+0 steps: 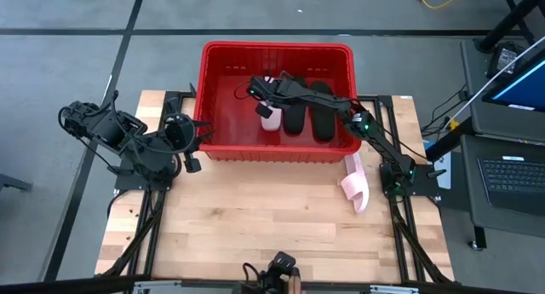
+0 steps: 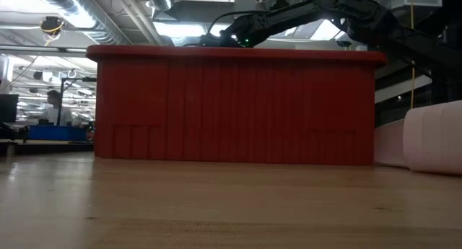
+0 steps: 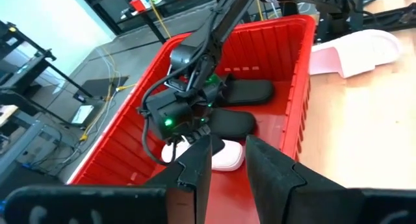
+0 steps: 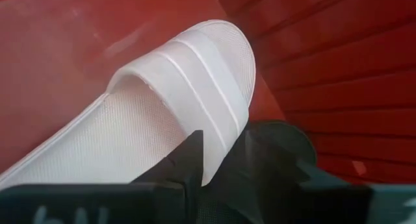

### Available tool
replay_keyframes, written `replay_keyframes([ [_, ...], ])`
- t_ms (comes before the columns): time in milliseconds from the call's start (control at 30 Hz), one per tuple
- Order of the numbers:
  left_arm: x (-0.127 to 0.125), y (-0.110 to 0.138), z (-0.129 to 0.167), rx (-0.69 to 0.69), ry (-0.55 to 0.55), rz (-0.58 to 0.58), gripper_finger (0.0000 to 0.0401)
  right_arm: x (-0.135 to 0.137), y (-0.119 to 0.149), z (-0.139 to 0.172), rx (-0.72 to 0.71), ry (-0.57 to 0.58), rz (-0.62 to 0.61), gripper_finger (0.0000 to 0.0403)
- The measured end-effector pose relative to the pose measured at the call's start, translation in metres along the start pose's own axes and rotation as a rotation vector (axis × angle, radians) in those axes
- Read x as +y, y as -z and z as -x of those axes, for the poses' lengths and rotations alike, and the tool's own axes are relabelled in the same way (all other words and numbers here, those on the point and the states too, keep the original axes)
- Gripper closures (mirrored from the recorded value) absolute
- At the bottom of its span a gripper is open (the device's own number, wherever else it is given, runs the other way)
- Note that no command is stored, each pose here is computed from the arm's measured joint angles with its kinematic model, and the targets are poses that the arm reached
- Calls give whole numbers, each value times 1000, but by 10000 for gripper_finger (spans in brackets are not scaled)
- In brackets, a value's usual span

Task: Pick and place slides into bin
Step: Put the pink slipper into the red bin

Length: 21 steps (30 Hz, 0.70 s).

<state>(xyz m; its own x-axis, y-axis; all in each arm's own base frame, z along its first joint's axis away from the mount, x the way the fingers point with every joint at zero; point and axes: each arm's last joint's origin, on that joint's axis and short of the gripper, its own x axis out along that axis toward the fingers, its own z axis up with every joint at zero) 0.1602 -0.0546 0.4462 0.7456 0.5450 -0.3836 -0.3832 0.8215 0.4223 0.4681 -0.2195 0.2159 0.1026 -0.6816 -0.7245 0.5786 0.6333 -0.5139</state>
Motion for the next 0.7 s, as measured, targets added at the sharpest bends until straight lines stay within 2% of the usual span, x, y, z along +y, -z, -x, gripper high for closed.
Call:
replay_keyframes([
  [433,0,0,0,0,2,17,313,-2,-1,0,-1,-1,2,283],
  [700,0,0,0,0,3,24,313,-4,-6,20,-36,-13,22,283],
])
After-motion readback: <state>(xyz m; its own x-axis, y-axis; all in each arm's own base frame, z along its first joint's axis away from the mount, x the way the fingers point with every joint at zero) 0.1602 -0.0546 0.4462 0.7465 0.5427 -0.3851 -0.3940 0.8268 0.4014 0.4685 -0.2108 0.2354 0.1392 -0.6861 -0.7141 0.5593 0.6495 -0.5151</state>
